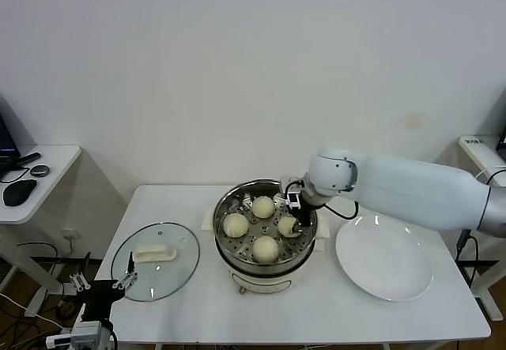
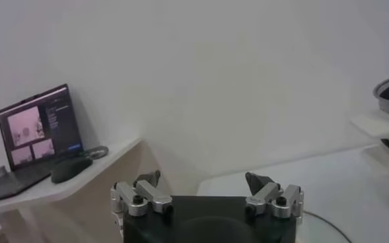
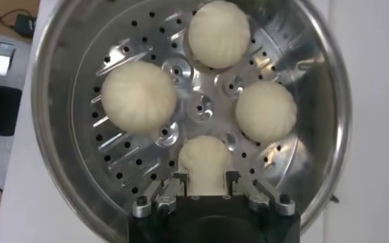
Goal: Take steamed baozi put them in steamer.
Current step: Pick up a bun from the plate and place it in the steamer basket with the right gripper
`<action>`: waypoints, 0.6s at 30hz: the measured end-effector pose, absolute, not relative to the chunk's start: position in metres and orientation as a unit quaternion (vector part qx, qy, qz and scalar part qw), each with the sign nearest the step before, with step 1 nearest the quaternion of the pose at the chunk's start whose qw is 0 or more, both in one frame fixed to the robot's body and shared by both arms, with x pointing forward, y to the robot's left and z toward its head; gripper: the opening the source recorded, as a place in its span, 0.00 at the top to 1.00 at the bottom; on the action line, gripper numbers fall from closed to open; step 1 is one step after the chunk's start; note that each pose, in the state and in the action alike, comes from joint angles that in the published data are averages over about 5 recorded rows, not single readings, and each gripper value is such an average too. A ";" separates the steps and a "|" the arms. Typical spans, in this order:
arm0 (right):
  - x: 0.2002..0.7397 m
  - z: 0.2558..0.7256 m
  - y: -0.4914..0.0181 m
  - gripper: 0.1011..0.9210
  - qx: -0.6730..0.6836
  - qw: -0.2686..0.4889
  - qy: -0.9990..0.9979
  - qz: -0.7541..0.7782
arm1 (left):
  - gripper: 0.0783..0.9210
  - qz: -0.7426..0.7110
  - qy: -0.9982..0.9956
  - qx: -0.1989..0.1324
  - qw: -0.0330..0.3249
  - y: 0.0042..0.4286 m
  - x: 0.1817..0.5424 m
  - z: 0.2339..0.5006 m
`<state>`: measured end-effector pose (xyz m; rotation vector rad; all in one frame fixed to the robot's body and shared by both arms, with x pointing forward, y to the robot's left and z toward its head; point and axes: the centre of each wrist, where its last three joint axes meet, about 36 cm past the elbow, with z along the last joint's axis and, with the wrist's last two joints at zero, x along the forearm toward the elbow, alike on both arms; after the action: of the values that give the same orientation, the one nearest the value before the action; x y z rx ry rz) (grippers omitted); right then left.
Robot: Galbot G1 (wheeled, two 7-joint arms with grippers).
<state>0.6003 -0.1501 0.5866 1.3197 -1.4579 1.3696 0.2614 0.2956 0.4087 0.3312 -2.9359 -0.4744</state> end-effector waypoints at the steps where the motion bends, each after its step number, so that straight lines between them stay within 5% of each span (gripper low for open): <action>1: 0.600 0.586 -0.150 0.49 0.513 0.363 -0.568 0.532 | 0.12 -0.158 -0.978 0.110 0.074 0.296 0.261 0.409; 10: 0.593 0.600 -0.155 0.17 0.509 0.339 -0.589 0.529 | 0.12 -0.159 -0.979 0.110 0.070 0.296 0.260 0.412; 18: 0.568 0.615 -0.179 0.12 0.502 0.301 -0.625 0.516 | 0.12 -0.157 -0.979 0.111 0.065 0.295 0.260 0.413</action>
<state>0.5684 -0.1792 0.6149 1.3322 -1.6582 1.3684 0.2597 0.2953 0.4130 0.3346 -2.9553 -0.4724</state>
